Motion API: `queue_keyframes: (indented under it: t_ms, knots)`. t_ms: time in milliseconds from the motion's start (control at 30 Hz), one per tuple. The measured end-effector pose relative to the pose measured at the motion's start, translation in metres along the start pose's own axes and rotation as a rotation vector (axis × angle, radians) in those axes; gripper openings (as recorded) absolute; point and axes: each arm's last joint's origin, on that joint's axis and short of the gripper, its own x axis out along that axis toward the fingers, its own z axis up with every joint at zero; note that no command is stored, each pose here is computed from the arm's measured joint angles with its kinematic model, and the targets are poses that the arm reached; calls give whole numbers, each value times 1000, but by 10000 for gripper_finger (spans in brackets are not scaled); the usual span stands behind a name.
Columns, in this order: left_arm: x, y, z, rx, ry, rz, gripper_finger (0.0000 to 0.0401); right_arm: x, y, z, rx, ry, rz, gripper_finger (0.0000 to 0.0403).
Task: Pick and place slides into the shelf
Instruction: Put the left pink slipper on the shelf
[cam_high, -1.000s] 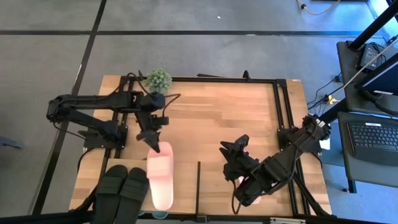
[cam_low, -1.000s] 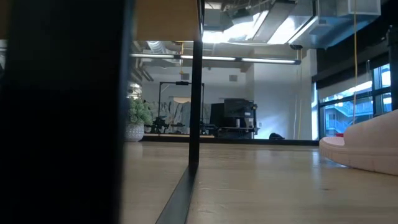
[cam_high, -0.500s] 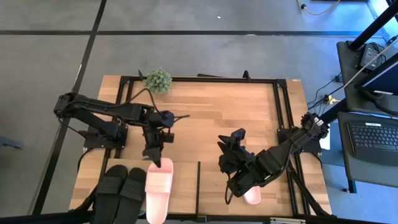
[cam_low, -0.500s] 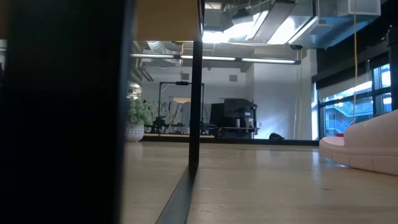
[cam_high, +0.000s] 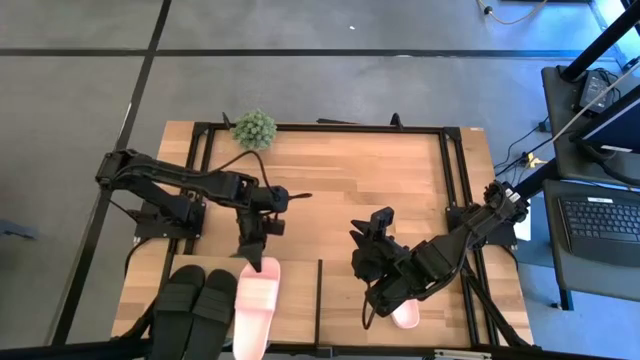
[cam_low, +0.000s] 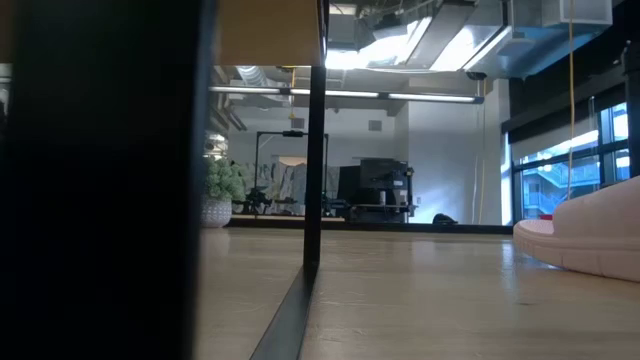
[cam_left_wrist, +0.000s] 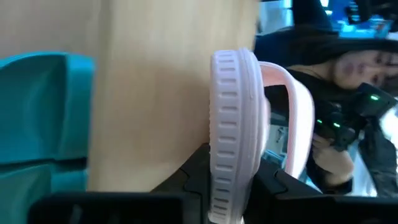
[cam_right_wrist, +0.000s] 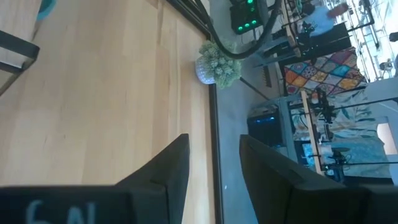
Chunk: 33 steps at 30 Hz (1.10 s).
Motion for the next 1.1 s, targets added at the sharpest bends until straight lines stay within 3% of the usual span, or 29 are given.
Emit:
queue_keyframes:
  t_ms: [167, 1100]
  knots:
    - [0, 3, -2, -32, -1, 47, 69, 0, 0, -1, 7, 6, 0, 142]
    - [-6, 8, 0, -28, -35, 84, 87, 0, 1, -1, 6, 13, 33, 142]
